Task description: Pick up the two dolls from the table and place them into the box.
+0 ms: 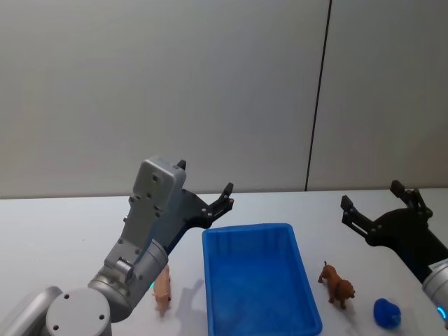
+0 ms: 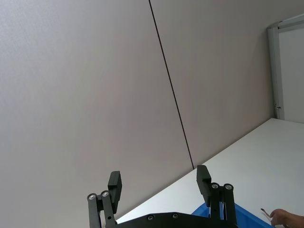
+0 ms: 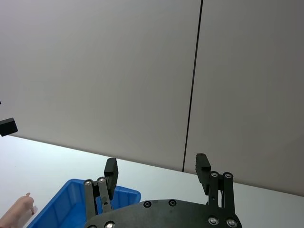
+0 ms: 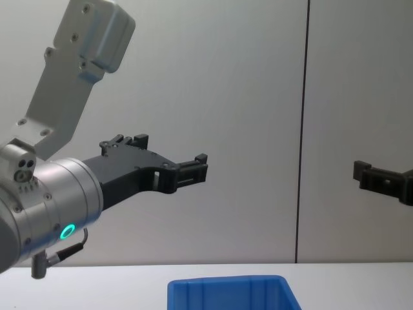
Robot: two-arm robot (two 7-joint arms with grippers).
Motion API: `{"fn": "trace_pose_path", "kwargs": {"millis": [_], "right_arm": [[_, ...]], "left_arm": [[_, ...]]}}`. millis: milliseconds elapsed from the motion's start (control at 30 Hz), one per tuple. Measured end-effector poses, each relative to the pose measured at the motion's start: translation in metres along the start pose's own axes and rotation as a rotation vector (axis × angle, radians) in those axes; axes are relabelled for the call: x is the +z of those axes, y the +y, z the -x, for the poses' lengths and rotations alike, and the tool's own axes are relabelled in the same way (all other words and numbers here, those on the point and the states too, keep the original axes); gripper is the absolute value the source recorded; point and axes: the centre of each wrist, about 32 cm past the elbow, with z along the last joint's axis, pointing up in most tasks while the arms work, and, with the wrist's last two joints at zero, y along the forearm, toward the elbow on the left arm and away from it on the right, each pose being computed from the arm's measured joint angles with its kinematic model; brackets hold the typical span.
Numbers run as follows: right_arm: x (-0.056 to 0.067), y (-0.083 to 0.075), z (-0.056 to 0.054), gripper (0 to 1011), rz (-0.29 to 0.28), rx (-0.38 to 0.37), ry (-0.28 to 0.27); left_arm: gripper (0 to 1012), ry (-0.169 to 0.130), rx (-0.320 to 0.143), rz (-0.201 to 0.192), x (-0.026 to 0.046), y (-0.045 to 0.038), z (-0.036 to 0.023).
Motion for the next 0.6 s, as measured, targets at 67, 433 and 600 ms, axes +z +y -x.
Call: {"fn": "trace_pose_path", "kwargs": {"millis": [67,433,600], "right_arm": [[0.0,0.0,0.0,1003,0.0,0.0,0.0],[0.0,0.0,0.0,1003,0.0,0.0,0.0],[0.0,0.0,0.0,1003,0.0,0.0,0.0]], "left_arm": [[1001,0.0,0.0,0.0,0.0,0.0,0.0],[1001,0.0,0.0,0.0,0.0,0.0,0.0],[1001,0.0,0.0,0.0,0.0,0.0,0.0]]}}
